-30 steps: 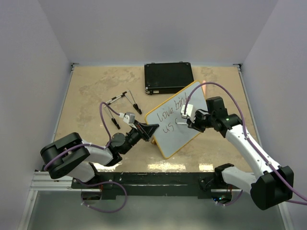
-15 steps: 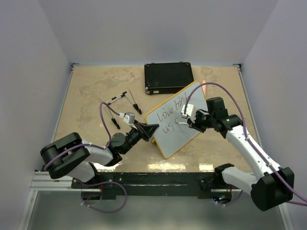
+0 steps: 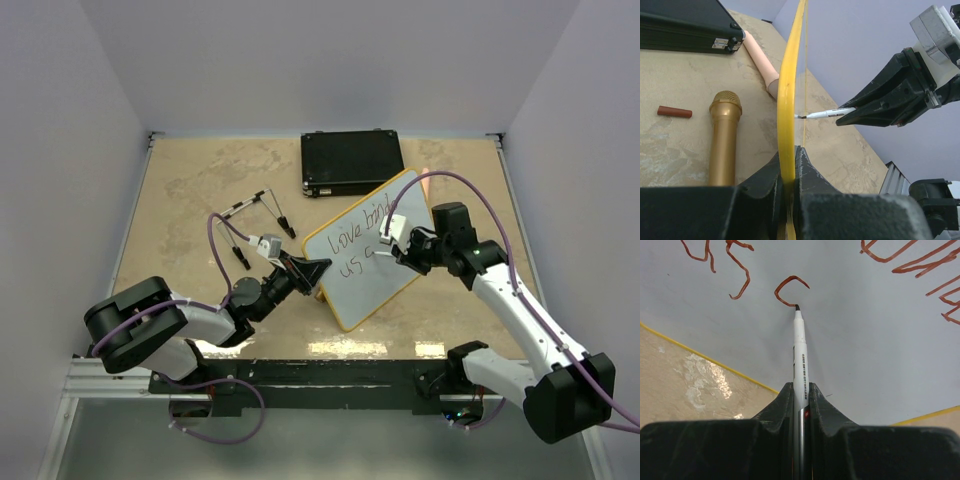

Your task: Write a sentence on the whiteboard

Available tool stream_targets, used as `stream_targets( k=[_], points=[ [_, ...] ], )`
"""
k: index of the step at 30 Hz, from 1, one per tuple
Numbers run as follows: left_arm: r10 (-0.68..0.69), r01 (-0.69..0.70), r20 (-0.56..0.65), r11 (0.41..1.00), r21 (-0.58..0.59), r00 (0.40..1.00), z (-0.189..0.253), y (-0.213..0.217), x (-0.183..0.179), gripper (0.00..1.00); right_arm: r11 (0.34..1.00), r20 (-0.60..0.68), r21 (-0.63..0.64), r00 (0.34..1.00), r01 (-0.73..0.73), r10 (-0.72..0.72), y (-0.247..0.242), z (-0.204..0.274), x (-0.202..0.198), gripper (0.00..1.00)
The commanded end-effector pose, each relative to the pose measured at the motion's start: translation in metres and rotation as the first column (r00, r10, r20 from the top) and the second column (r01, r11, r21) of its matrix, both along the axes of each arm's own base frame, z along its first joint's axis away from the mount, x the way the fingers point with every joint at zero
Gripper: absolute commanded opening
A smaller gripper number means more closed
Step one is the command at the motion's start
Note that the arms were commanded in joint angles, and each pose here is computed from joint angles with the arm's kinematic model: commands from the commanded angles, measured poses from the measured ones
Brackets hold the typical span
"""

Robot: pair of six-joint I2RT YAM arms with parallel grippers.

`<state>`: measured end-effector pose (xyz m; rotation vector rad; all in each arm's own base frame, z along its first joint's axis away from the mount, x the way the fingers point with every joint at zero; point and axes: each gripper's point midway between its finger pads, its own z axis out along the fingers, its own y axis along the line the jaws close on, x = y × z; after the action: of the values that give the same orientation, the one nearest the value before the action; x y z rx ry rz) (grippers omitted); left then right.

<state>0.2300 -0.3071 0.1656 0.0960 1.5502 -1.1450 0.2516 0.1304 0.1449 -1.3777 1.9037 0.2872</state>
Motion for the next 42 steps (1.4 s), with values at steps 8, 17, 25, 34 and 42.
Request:
stream_targets(
  k=[8, 17, 25, 34, 42],
  points=[
    [-0.055, 0.049, 0.066, 0.994, 0.099, 0.996, -0.01, -0.008, -0.006, 0.0, 0.999, 0.117, 0.033, 0.993, 0.028, -0.032, 0.002, 0.024, 0.022, 0.0],
    [-0.06, 0.053, 0.065, 0.993, 0.101, 0.996, -0.01, -0.01, -0.006, 0.0, 0.998, 0.13, 0.058, 0.991, 0.0, -0.008, 0.008, 0.033, 0.022, 0.0],
    [-0.063, 0.057, 0.062, 0.993, 0.102, 0.996, -0.011, -0.011, -0.006, 0.0, 0.998, 0.149, 0.07, 0.989, -0.007, -0.004, 0.009, 0.039, 0.021, 0.0],
    [-0.059, 0.052, 0.061, 0.993, 0.103, 0.996, -0.012, -0.01, -0.005, 0.0, 0.997, 0.151, 0.073, 0.989, -0.011, -0.001, 0.01, 0.039, 0.02, 0.0],
    [-0.057, 0.051, 0.062, 0.994, 0.102, 0.996, -0.012, -0.009, -0.006, 0.0, 0.999, 0.11, 0.043, 0.994, -0.016, 0.011, 0.006, 0.026, 0.015, 0.0]
  ],
)
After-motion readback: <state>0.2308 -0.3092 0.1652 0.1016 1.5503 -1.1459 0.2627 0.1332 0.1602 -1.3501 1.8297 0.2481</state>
